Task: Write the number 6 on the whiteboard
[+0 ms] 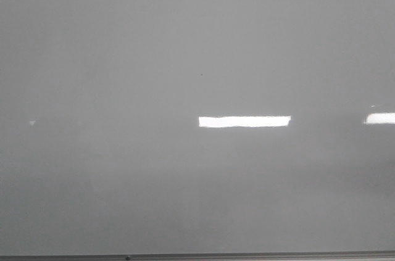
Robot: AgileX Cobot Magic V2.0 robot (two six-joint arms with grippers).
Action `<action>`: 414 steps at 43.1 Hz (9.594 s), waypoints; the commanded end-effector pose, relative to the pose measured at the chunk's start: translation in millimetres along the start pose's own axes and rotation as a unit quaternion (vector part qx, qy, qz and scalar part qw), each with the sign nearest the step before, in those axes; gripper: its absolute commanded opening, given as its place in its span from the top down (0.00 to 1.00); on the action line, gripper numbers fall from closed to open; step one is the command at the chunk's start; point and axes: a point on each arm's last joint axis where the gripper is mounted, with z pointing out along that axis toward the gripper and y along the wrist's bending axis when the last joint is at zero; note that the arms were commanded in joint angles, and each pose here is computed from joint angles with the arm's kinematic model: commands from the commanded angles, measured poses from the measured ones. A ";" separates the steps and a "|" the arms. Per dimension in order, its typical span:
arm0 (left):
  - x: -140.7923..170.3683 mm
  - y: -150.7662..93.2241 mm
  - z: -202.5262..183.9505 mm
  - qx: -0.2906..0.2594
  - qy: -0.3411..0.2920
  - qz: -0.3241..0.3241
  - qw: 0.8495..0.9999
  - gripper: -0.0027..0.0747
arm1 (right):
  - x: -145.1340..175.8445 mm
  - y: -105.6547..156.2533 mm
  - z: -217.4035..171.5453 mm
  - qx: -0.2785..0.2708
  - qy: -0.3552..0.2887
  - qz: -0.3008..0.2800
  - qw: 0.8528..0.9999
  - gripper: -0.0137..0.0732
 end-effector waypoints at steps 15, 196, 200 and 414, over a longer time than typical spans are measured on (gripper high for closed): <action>-7.2 0.3 -1.3 -0.001 -0.049 -0.006 0.999 0.99 | -12.6 -0.5 -2.6 0.005 -0.054 -0.009 0.998 0.91; -39.8 70.7 214.0 -0.110 0.260 -0.073 0.956 0.99 | -110.6 6.8 -4.3 -0.002 -0.044 -0.010 0.999 0.12; -58.6 63.9 200.6 -0.105 0.252 -0.060 0.960 0.99 | -110.6 6.8 -4.3 -0.002 -0.044 -0.010 0.999 0.12; -120.0 -115.4 16.0 0.490 0.090 0.197 0.845 0.99 | -100.1 154.0 224.0 -0.253 0.269 -0.198 0.908 0.91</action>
